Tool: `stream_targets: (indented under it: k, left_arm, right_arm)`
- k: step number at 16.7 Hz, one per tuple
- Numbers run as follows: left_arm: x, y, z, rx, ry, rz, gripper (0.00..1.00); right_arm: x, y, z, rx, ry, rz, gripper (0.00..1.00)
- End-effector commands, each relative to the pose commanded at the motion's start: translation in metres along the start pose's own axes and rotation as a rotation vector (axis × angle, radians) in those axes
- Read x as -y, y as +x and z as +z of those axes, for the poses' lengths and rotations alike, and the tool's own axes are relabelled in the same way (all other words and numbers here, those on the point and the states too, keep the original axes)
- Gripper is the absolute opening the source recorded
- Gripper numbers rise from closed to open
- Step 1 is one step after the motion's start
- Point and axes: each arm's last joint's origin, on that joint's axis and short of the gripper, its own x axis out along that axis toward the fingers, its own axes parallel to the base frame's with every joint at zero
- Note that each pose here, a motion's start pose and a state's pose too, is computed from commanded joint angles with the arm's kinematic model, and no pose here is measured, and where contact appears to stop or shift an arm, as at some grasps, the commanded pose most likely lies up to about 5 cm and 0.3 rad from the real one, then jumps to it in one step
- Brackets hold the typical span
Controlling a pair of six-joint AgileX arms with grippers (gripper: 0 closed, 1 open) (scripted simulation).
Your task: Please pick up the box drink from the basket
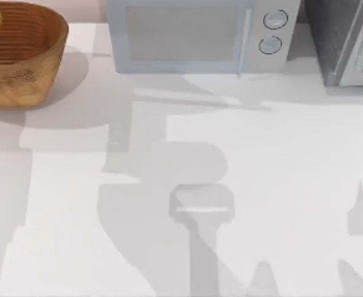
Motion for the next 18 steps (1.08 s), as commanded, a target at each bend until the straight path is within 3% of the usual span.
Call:
stream_targets:
  k: [5, 12, 15, 18]
  left_arm:
    - [0.001, -0.006, 0.036, -0.005, -0.001, 0.0, 0.0]
    - [0.002, -0.014, 0.036, -0.024, -0.006, 0.002, 0.0]
    - [0.008, -0.045, 0.047, -0.043, -0.014, 0.005, 0.0]
    - [0.018, -0.099, 0.065, -0.032, -0.015, 0.007, 0.0]
  right_arm:
    - [0.0, 0.0, 0.0, 0.0, 0.0, 0.0, 1.0]
    - [0.0, 0.0, 0.0, 0.0, 0.0, 0.0, 1.0]
    - [0.0, 0.0, 0.0, 0.0, 0.0, 0.0, 1.0]
    - [0.0, 0.0, 0.0, 0.0, 0.0, 0.0, 1.0]
